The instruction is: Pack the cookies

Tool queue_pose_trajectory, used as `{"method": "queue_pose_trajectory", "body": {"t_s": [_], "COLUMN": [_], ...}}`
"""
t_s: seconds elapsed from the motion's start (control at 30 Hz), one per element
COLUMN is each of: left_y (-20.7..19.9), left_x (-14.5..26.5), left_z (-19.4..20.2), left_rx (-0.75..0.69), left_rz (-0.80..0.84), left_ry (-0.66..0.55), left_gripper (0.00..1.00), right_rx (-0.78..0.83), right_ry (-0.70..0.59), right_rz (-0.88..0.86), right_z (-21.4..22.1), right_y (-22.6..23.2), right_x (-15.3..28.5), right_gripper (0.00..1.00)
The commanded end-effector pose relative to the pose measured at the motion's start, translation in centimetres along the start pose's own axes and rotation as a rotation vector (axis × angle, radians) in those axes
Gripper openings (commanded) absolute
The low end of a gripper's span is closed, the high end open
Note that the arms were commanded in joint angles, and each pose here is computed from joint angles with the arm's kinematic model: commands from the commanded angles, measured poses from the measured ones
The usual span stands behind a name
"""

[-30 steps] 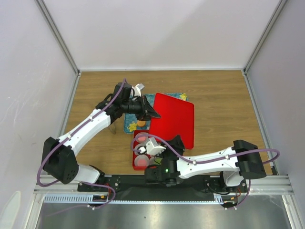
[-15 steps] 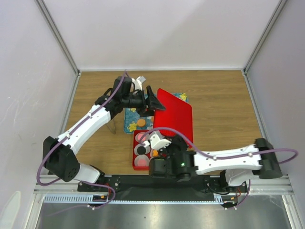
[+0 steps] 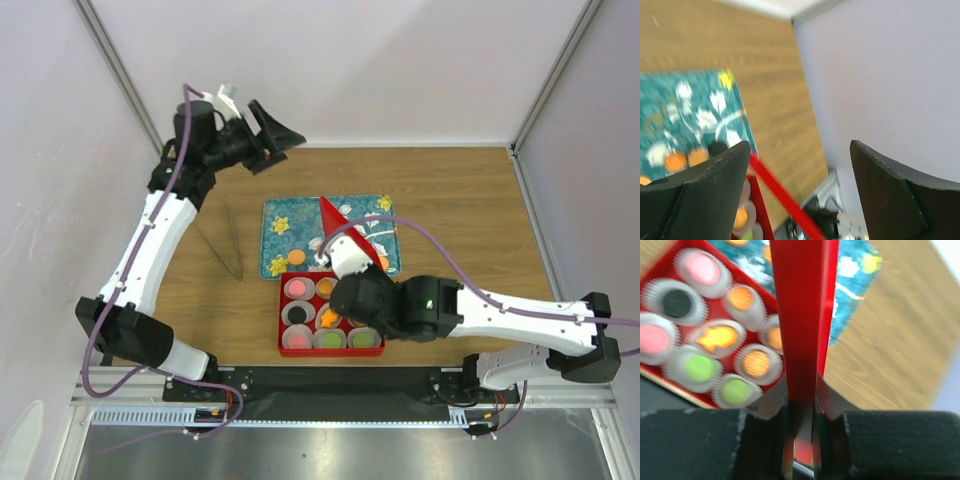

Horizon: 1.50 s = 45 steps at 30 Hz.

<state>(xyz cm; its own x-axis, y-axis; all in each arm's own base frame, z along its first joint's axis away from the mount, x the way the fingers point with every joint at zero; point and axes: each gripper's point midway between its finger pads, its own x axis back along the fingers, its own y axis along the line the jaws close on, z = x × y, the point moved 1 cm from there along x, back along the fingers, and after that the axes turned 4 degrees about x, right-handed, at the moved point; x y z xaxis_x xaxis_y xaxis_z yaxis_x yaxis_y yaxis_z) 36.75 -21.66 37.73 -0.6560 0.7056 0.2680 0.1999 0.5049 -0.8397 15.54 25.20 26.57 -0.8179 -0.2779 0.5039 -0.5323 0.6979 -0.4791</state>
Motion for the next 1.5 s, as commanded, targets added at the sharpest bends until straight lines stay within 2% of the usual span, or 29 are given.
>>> {"method": "queue_pose_trajectory", "body": {"t_s": [0.0, 0.1, 0.13, 0.2, 0.23, 0.3, 0.33, 0.4, 0.43, 0.5, 0.53, 0.57, 0.6, 0.63, 0.73, 0.9, 1.47], "left_y": [-2.8, -2.5, -2.6, -2.0, -1.9, -0.9, 0.0, 1.3, 3.6, 4.6, 6.8, 6.9, 7.6, 9.1, 11.3, 13.5, 16.7], "left_x": [2.6, 4.1, 5.0, 6.0, 7.1, 7.8, 8.5, 9.1, 8.6, 9.6, 9.3, 9.9, 9.9, 9.7, 9.7, 9.3, 7.9], "left_z": [-3.6, -4.4, -4.3, -4.2, -3.6, -2.8, -1.8, -0.7, 0.8, 2.1, 3.5, 4.1, 4.8, 5.9, 9.0, 11.0, 15.7], "left_rx": [-0.091, -0.114, -0.128, -0.151, -0.167, -0.192, -0.192, -0.200, -0.180, -0.187, -0.168, -0.176, -0.169, -0.159, -0.162, -0.144, -0.122], "left_rz": [0.041, 0.004, -0.005, -0.047, -0.053, -0.087, -0.110, -0.130, -0.171, -0.182, -0.222, -0.212, -0.223, -0.247, -0.276, -0.302, -0.320], "left_ry": [-0.129, -0.197, -0.224, -0.260, -0.275, -0.274, -0.279, -0.279, -0.248, -0.253, -0.228, -0.237, -0.224, -0.205, -0.151, -0.114, -0.017], "left_gripper": [0.86, 0.86, 0.86, 0.86, 0.86, 0.87, 0.87, 0.87, 0.87, 0.87, 0.87, 0.87, 0.87, 0.86, 0.87, 0.86, 0.87], "right_rx": [-0.221, -0.390, -0.438, -0.544, -0.593, -0.691, -0.746, -0.849, -0.869, -0.949, -0.984, -1.039, -1.046, -1.082, -1.172, -1.225, -1.289], "right_ry": [-0.048, -0.067, -0.090, -0.108, -0.112, -0.142, -0.144, -0.157, -0.157, -0.189, -0.154, -0.145, -0.184, -0.147, -0.143, -0.122, -0.020], "right_rz": [-0.194, -0.343, -0.451, -0.478, -0.591, -0.630, -0.748, -0.810, -0.921, -0.986, -1.025, -1.056, -1.069, -1.084, -1.162, -1.204, -1.227], "right_z": [-3.0, -4.9, -5.9, -6.8, -7.5, -8.0, -8.5, -8.2, -8.3, -8.7, -7.5, -7.3, -7.6, -6.3, -5.1, -3.8, 1.4], "right_y": [-1.1, -2.2, -1.7, -3.7, -3.1, -4.8, -4.2, -4.9, -4.1, -4.2, -3.5, -3.3, -3.5, -2.9, -1.9, -0.9, 2.7], "right_x": [1.6, 1.5, 2.3, 1.6, 2.4, 1.5, 2.5, 1.0, 1.9, 2.0, 1.5, 2.0, 2.0, 1.3, 1.2, 1.1, -1.0], "right_gripper": [0.00, 0.00, 0.00, 0.00, 0.00, 0.00, 0.00, 0.00, 0.00, 0.00, 0.00, 0.00, 0.00, 0.00, 0.00, 0.00, 0.00]}}
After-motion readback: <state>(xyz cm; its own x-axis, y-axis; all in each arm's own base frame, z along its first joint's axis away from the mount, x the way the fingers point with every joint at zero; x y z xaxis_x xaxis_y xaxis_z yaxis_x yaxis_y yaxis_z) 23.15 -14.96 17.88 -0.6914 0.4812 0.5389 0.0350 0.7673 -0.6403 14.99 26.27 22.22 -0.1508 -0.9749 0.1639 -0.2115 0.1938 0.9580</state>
